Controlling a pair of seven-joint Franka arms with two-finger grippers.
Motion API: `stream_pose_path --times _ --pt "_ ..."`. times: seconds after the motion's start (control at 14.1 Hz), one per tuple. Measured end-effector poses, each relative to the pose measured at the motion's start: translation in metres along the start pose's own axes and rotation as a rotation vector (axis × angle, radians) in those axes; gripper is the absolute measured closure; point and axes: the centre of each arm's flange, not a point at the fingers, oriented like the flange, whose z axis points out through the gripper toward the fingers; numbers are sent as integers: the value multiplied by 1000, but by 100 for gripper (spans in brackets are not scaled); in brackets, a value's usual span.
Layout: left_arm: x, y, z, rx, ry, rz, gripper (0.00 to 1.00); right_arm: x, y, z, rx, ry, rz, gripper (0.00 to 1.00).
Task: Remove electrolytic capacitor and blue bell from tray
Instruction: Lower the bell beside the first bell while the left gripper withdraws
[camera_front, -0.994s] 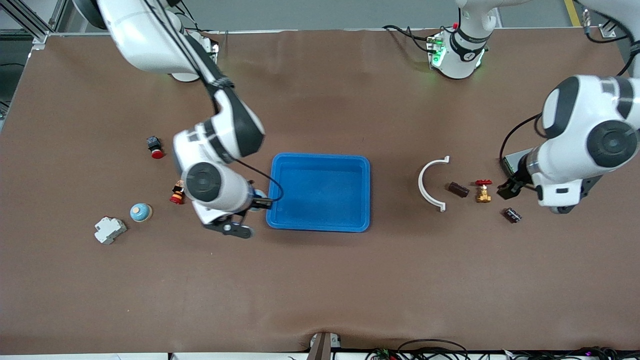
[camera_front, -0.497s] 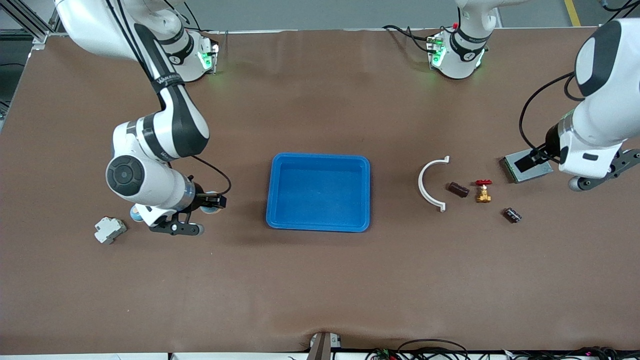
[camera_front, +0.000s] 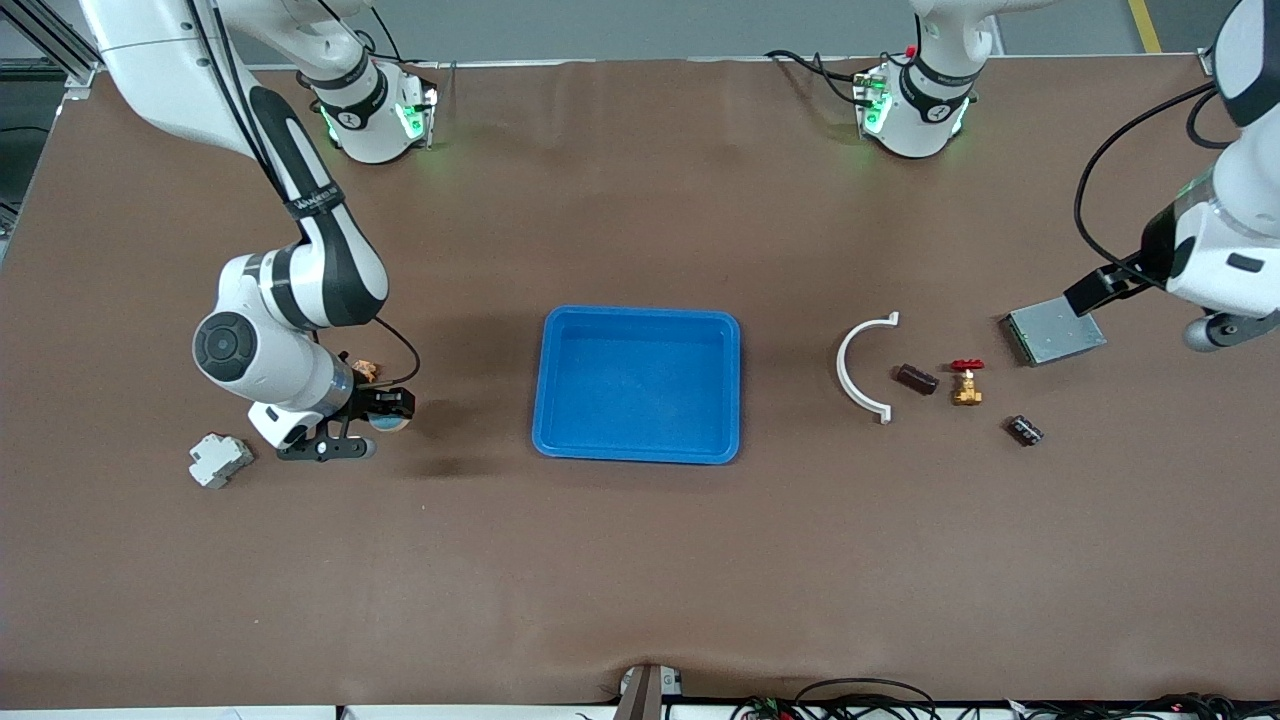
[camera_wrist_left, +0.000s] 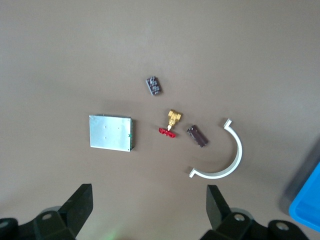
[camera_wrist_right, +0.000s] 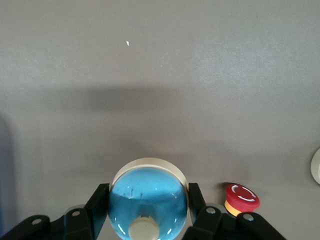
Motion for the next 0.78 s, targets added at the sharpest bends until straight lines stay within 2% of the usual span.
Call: stream_pose_path --times 0.14,0.43,0.64,0.78 --pt "1 -3 -13 -11 22 16 0 -5 1 10 -4 -20 -4 31" --pt "0 -17 -26 -20 37 143 0 -8 4 39 -20 -63 -9 31" --pt "-8 -32 -37 -21 35 204 0 -8 8 56 -22 -73 -4 31" --pt "-13 -43 -42 -53 31 242 0 -9 11 63 -23 -80 0 31"
